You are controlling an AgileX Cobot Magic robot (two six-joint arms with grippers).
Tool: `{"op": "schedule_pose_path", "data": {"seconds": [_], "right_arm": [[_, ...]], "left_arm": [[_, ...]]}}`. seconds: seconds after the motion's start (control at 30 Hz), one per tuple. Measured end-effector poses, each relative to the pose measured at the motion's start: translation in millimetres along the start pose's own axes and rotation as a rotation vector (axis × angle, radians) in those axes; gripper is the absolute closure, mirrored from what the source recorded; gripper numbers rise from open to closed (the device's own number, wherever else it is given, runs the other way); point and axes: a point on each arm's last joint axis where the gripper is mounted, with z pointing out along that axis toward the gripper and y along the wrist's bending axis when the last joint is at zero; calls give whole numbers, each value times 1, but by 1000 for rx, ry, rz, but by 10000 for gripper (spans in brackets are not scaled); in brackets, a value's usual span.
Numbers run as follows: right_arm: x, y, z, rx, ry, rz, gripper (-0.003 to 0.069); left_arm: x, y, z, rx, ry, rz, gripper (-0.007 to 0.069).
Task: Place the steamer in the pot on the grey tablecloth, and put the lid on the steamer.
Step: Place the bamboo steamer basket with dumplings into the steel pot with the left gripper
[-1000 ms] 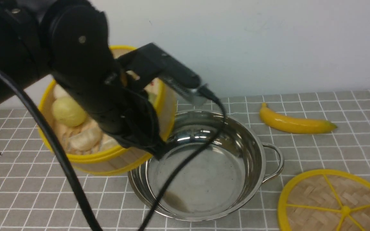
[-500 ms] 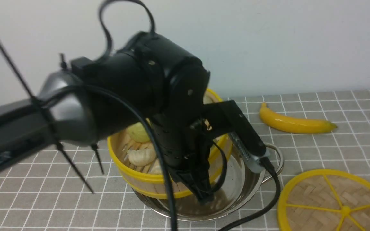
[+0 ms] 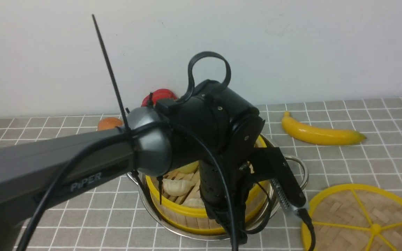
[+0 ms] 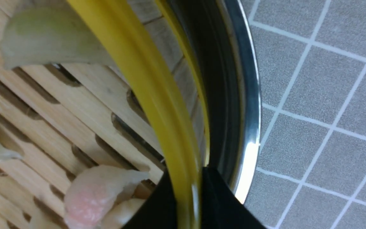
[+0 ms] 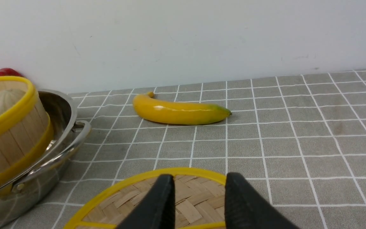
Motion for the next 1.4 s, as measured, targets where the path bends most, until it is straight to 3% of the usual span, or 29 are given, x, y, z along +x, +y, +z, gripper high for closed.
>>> {"op": "schedule_pose_path", "data": {"seconds": [1.03,1.17,1.27,1.37,1.4], "right_arm": [[0,0,0,0,0,1,416],[0,0,0,0,0,1,416],[0,0,0,0,0,1,416],[0,0,0,0,0,1,416],[0,0,0,0,0,1,416]], "left_arm": [[-13,2,32,2,-8,-21,561],[-13,2,32,1,-10,-28,514],[-14,2,32,1,-12,-30,426],[-13,3,31,1,-5,-29,278],[-13,3,31,2,-3,-29,278]]}}
